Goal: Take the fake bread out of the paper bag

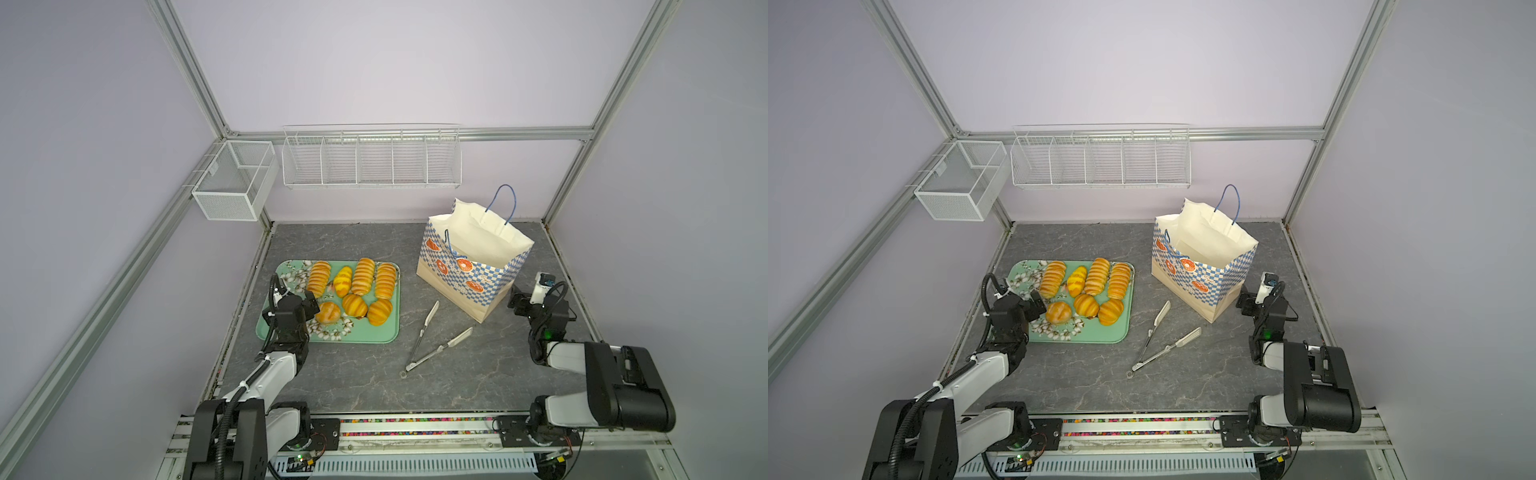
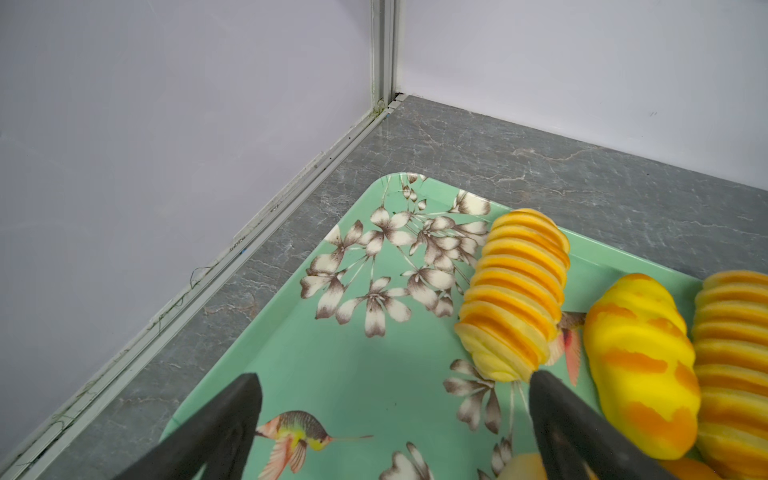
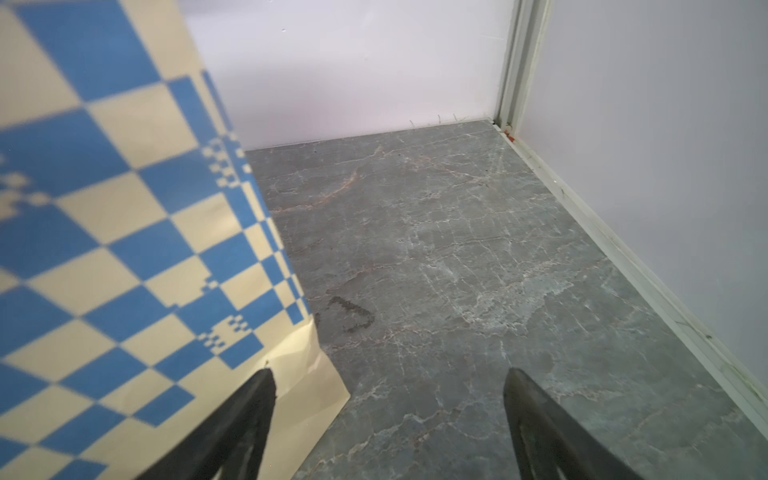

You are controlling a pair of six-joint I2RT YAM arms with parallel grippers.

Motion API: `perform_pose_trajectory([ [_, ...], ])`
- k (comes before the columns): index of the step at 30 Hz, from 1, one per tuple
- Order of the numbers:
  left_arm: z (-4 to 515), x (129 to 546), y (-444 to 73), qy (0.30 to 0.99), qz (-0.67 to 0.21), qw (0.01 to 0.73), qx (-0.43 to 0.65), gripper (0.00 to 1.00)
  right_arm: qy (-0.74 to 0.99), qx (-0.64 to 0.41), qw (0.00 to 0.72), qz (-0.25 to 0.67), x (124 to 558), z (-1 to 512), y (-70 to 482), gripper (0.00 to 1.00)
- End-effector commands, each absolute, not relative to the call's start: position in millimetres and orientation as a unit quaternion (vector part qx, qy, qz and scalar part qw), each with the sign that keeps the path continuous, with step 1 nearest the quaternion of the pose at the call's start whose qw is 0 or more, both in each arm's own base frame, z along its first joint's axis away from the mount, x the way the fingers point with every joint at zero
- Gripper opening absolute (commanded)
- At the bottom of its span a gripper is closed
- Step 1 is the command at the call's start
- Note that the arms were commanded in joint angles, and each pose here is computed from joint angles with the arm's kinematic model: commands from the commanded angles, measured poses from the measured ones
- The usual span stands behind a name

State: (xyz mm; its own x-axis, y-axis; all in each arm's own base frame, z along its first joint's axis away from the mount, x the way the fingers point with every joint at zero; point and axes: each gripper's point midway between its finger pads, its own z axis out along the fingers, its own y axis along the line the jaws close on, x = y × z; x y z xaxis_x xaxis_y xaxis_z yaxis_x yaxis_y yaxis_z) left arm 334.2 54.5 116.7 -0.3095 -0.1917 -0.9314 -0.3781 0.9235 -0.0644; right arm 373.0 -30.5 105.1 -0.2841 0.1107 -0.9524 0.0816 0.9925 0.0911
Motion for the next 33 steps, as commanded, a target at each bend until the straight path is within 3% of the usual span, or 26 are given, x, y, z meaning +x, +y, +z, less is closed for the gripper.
perform_pose_trajectory([
  [1, 150.3, 346.6, 55.9, 0.752, 0.05, 0.634, -0.173, 0.99, 0.798, 0.017, 0.601, 0.024, 380.2, 105.8, -16.5, 0.88],
  [12, 130.6, 383.1, 35.7, 0.753, 0.009, 0.65, -0.107, 0.99, 0.816, 0.024, 0.577, -0.026, 392.2, 93.1, -16.9, 0.88],
  [18, 115.1, 399.3, 27.3, 0.791, -0.001, 0.606, -0.083, 0.99, 0.817, 0.023, 0.576, -0.028, 392.4, 93.7, -16.4, 0.88],
  [33, 116.4, 399.8, 25.9, 0.781, 0.002, 0.621, -0.072, 0.99, 0.819, 0.015, 0.572, -0.037, 393.7, 93.0, -13.0, 0.88],
])
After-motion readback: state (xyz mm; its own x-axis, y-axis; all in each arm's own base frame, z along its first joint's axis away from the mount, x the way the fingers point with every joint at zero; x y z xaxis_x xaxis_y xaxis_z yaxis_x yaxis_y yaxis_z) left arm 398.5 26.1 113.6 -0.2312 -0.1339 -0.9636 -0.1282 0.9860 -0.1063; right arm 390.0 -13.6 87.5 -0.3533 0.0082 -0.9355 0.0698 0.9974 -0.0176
